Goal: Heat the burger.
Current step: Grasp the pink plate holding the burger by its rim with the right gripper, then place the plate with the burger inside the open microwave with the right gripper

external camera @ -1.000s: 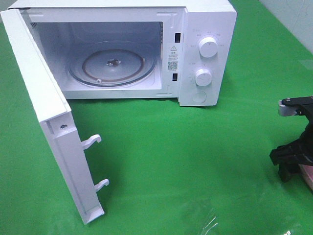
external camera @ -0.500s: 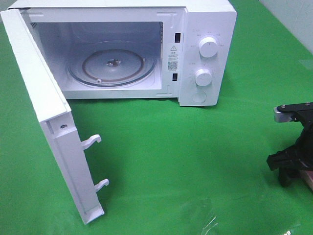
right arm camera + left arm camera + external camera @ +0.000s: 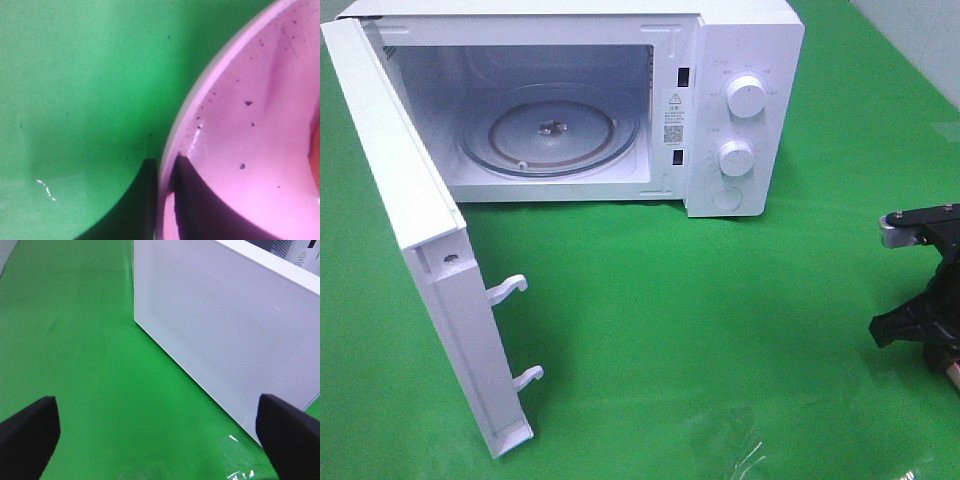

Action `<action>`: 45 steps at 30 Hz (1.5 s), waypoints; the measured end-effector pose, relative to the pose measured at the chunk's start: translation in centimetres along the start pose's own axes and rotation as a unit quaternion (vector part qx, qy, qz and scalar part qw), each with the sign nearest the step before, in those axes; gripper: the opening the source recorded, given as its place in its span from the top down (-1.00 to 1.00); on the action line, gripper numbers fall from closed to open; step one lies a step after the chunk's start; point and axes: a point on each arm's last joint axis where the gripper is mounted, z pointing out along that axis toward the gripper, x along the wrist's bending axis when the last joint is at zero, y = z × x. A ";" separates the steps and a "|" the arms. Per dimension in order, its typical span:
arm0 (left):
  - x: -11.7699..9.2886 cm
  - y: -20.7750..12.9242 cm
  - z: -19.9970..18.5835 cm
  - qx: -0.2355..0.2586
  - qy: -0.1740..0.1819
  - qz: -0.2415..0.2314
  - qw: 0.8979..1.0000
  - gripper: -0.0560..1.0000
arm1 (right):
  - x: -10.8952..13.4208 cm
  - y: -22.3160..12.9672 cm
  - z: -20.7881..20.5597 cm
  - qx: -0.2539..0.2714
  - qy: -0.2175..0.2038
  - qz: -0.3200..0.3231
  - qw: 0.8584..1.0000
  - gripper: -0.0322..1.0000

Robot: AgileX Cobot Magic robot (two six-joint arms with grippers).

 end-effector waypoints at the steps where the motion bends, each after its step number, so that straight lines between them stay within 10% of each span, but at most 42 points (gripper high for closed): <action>1: 0.0 0.0 0.0 0.000 0.000 0.000 1.000 -0.98 | 0.0 0.0 0.0 0.000 0.000 0.000 1.000 0.81; 45: 0.0 0.0 0.0 0.000 0.000 0.000 1.000 -0.98 | 4.2 -1.4 -3.8 0.015 -0.101 -0.073 0.992 0.91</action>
